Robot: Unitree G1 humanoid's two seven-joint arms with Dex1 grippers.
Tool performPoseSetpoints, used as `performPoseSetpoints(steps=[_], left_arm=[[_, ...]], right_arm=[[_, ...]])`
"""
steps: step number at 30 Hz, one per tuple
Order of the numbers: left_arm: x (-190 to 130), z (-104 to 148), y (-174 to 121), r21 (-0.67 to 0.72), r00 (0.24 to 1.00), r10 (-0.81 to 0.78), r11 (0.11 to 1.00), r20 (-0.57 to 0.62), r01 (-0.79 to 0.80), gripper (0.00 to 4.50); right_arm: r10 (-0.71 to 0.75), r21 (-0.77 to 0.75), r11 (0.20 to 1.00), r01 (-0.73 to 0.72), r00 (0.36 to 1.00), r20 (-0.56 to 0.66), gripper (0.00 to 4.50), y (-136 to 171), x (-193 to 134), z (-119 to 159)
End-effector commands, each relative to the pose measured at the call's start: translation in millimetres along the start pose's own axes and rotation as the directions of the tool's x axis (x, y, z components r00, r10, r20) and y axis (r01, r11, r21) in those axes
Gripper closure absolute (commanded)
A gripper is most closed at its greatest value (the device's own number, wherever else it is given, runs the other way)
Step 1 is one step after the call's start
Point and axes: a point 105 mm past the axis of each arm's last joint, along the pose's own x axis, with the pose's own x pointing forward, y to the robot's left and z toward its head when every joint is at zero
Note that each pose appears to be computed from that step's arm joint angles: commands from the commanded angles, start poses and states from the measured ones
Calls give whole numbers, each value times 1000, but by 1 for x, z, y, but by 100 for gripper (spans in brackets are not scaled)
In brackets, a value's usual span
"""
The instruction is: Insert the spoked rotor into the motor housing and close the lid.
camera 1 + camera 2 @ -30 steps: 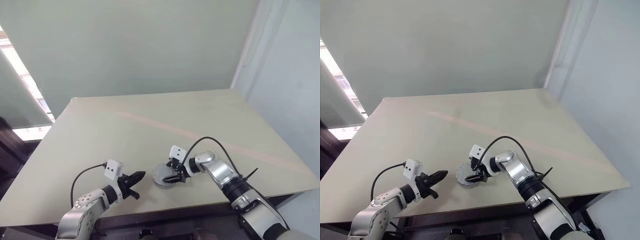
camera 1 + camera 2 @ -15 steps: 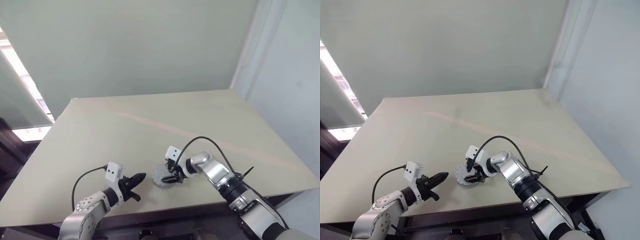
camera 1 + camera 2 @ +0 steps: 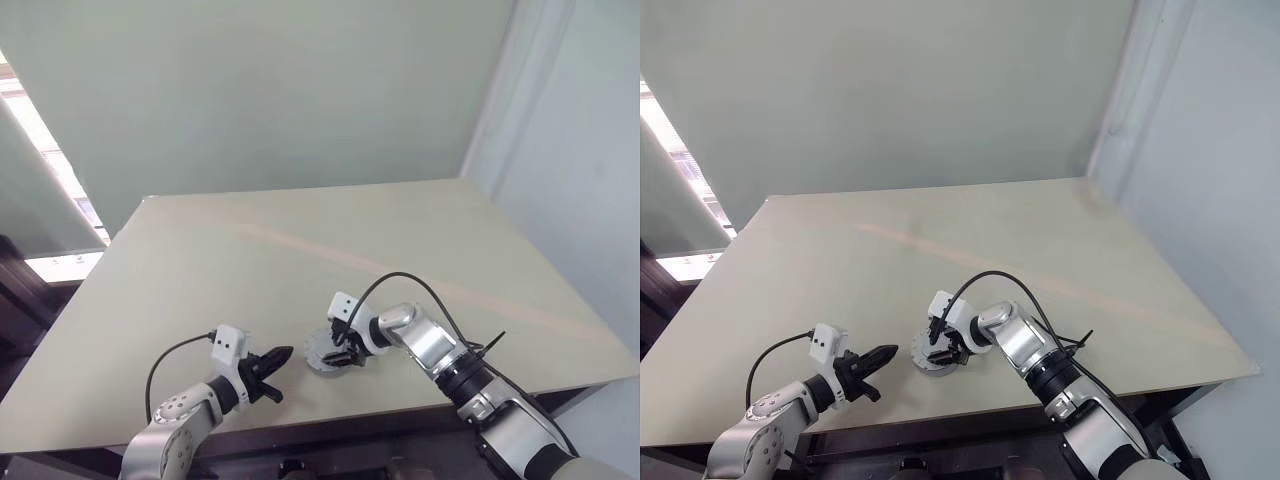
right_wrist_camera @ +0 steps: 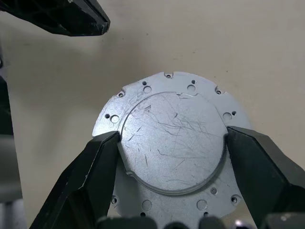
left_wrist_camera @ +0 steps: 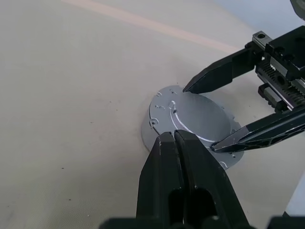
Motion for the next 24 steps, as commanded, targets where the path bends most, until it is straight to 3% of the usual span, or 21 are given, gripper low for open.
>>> performPoseSetpoints(steps=[1,12,24], left_arm=[[2,11,-4,38,999,-14,999,34,12,450],[16,12,-13,102,999,-54,993,4,53,450],[35,-16,-5,138,990,-14,990,-138,33,450]], right_arm=[[-20,-2,1000,20,997,-77,119,-1,0,-17],[-36,-17,999,35,994,-104,119,-2,-1,-21],[-61,-15,998,60,993,-100,119,-5,-5,-20]])
